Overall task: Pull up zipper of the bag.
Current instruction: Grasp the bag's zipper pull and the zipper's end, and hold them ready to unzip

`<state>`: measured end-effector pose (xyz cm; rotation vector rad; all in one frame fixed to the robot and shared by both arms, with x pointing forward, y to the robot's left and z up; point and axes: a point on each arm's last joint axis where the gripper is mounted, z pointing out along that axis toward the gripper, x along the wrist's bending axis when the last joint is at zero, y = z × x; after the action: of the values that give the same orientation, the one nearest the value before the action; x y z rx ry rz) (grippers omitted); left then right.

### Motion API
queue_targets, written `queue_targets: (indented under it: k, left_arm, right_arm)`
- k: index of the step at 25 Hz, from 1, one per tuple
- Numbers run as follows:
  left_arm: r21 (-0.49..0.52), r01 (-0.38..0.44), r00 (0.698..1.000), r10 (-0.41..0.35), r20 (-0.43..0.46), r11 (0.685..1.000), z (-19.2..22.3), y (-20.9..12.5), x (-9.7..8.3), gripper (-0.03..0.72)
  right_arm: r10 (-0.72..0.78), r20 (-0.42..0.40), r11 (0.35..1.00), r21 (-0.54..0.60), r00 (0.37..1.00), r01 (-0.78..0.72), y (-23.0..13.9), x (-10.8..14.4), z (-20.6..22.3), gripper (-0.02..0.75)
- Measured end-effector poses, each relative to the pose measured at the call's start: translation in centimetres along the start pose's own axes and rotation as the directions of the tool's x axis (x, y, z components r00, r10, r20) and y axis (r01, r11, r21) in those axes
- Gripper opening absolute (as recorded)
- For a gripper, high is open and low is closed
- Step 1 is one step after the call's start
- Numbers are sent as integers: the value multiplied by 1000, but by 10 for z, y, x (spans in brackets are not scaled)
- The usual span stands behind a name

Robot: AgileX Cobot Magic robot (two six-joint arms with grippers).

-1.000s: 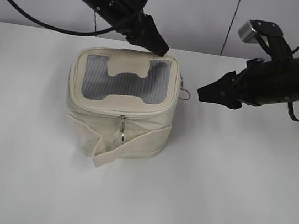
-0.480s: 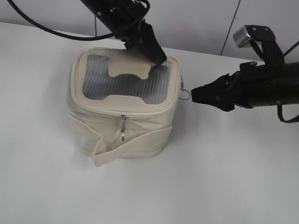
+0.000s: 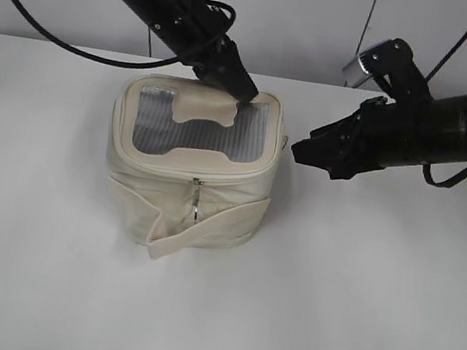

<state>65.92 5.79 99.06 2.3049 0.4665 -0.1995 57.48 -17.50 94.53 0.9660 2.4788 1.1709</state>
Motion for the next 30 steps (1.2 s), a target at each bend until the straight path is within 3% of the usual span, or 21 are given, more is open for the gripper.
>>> queue_targets:
  k: [7,15,30]
  left_arm:
    - [1,-1,1000,1,0,1000,0,0,0,42]
    - [0,-1,1000,1,-1,1000,0,0,0,41]
    - [0,-1,1000,1,-3,1000,0,0,0,39]
  right_arm:
    - [-37,45,999,32,998,36,-4,-3,8,347]
    - [16,-52,1000,21,999,-15,-9,0,21,347]
    - [44,-64,999,2,997,-44,-5,-6,35,347]
